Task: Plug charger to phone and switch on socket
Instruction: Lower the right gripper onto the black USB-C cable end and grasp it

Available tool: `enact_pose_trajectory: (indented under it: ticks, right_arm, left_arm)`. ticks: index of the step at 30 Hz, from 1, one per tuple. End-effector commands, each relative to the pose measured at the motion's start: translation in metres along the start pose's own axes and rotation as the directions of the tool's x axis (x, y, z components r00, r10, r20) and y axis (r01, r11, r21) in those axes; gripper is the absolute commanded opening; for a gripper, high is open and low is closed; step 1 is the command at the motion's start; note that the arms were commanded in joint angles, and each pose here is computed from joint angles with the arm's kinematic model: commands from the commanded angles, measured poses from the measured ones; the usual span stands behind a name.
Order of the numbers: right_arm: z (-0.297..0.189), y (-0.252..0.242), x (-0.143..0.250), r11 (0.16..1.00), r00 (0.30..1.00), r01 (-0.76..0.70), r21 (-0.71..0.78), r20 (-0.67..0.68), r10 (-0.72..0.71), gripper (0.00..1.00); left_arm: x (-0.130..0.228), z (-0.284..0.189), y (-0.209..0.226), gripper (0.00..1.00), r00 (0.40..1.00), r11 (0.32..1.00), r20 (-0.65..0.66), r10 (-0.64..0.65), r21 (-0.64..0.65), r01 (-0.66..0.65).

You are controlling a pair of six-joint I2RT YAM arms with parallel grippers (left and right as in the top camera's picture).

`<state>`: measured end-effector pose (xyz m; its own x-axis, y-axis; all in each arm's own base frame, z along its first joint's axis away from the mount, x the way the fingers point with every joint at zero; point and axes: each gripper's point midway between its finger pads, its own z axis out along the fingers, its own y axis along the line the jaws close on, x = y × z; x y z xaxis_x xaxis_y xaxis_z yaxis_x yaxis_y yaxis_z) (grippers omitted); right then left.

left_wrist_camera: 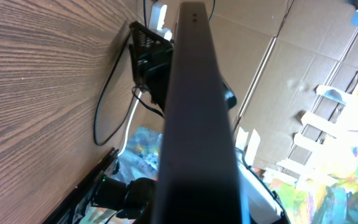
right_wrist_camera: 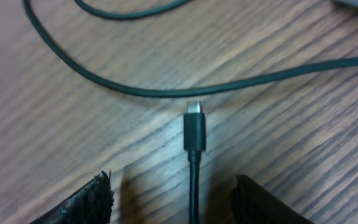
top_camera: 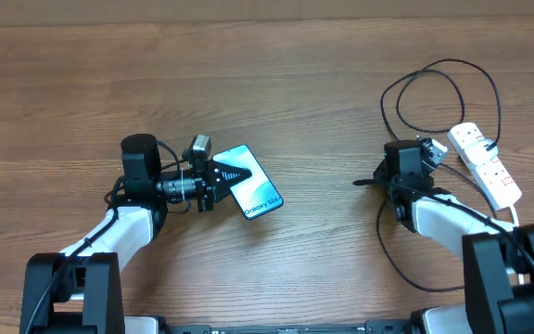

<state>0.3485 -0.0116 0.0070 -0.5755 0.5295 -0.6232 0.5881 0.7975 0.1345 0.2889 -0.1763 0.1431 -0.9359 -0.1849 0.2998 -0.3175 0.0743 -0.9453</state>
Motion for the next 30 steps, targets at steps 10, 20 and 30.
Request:
enact_pose_trajectory:
  ticks: [10,20,30]
  right_arm:
    - [0.018,0.008,0.040,0.996,0.981,0.012,-0.090,-0.191,-0.029,0.26]
    - [-0.018,0.068,0.088,0.850,0.879,0.068,-0.522,-0.372,-0.299,0.16]
    - [-0.004,0.053,0.076,0.893,0.903,0.144,-0.427,-0.312,-0.295,0.37]
  left_arm:
    - [-0.004,-0.002,-0.005,0.04,1.000,1.000,0.012,0.028,0.006,-0.029]
    - [-0.007,-0.002,-0.004,0.04,0.999,1.000,0.026,0.021,0.002,-0.021]
    - [-0.007,-0.002,-0.004,0.04,0.999,1.000,0.028,0.021,0.001,-0.021]
